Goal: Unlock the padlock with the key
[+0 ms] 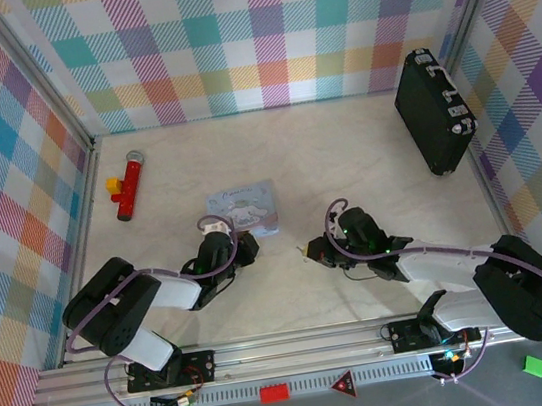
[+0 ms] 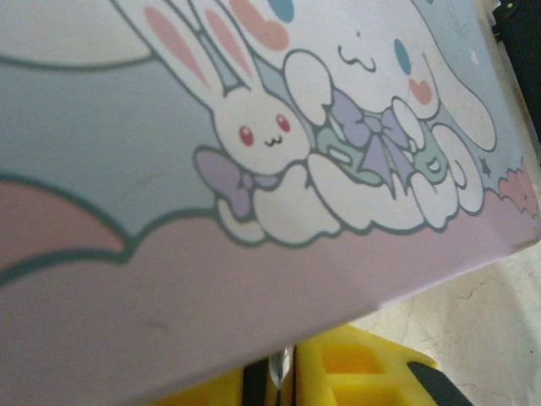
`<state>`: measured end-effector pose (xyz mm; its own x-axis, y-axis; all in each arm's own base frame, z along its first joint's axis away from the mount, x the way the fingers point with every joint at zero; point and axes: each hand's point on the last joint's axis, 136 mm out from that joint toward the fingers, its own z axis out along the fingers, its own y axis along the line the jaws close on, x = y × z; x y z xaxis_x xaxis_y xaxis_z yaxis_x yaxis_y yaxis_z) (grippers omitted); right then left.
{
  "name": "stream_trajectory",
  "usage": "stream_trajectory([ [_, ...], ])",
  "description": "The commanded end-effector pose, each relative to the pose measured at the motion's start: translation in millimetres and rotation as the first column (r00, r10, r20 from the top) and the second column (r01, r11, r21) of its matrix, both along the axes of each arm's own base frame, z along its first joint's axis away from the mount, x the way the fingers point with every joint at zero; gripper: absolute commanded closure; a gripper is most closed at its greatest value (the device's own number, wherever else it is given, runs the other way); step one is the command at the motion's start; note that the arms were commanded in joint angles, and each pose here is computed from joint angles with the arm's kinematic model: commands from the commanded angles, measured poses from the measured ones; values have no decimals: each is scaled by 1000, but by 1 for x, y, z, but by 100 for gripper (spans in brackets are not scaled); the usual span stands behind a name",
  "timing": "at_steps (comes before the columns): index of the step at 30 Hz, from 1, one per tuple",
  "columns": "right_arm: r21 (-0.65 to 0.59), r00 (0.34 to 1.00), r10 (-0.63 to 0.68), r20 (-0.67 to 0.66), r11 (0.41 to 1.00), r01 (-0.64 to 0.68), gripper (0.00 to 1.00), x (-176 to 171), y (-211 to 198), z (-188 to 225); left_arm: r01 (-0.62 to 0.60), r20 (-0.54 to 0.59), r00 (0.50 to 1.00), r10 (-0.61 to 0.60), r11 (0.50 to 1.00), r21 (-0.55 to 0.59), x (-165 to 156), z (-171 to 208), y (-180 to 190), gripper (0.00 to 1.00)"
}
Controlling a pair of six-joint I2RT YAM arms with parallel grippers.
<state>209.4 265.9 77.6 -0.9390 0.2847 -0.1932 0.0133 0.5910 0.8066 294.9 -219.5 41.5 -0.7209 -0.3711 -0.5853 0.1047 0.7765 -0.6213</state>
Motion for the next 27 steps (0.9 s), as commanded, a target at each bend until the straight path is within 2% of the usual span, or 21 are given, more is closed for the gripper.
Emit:
stream_trajectory([
  [1,33,1000,3,24,999,-4,100,5,12,9,17,4,1000,-17,1000,-19,-7,5,-1,82],
  [7,46,1000,15,3,999,-15,100,4,20,3,-6,-2,1000,6,1000,-24,-12,5,5,73],
  [17,30,1000,24,17,999,-25,100,6,24,6,-58,-16,998,57,998,-24,-15,-12,14,69],
  [22,31,999,30,18,999,-31,100,5,28,7,-49,-17,999,49,998,-25,-13,-15,9,71],
  [27,28,999,37,10,999,-38,100,5,31,4,-44,-5,999,44,999,-25,-14,-11,9,79],
])
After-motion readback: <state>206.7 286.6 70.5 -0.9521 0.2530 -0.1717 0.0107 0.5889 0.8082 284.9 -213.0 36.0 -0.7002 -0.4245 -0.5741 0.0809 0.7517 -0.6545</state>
